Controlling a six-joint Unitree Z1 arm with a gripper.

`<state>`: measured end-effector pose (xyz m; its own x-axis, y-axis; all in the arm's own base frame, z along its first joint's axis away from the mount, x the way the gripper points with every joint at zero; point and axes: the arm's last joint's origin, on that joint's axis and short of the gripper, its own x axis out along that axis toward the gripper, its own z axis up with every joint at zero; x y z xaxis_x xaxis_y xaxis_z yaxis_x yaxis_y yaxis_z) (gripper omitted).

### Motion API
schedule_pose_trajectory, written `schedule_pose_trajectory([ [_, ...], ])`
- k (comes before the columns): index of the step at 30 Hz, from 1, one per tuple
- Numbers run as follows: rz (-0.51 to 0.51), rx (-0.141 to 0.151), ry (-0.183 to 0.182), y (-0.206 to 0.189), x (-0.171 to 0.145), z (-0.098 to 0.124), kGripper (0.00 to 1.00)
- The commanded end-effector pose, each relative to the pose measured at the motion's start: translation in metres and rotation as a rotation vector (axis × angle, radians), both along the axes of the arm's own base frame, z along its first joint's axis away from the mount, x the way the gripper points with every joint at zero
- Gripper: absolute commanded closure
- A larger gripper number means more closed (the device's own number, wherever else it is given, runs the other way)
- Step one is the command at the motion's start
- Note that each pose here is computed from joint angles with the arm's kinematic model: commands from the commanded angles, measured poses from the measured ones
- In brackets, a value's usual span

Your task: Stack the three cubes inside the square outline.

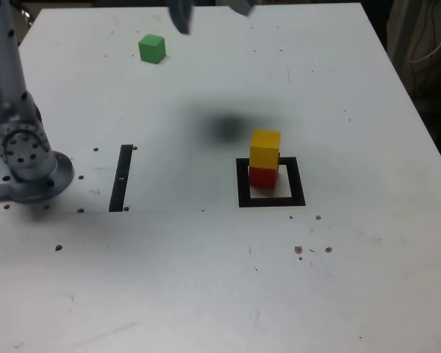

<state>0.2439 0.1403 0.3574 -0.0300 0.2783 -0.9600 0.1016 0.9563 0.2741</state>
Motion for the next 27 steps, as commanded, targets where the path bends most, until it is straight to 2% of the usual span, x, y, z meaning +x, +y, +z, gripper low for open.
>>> schedule_pose_trajectory([
  [1,0.068,0.017,0.03,0.031,-0.018,-0.001,0.01],
  [3,0.099,0.024,0.058,0.049,-0.028,-0.003,0.01],
  [5,0.135,0.017,0.085,0.067,-0.038,-0.007,0.01],
  [13,0.239,-0.045,0.156,0.133,-0.073,-0.026,0.01],
  [20,0.183,-0.078,0.22,0.185,-0.087,-0.047,0.0],
  [27,0.129,-0.078,0.237,0.196,-0.086,-0.059,0.01],
])
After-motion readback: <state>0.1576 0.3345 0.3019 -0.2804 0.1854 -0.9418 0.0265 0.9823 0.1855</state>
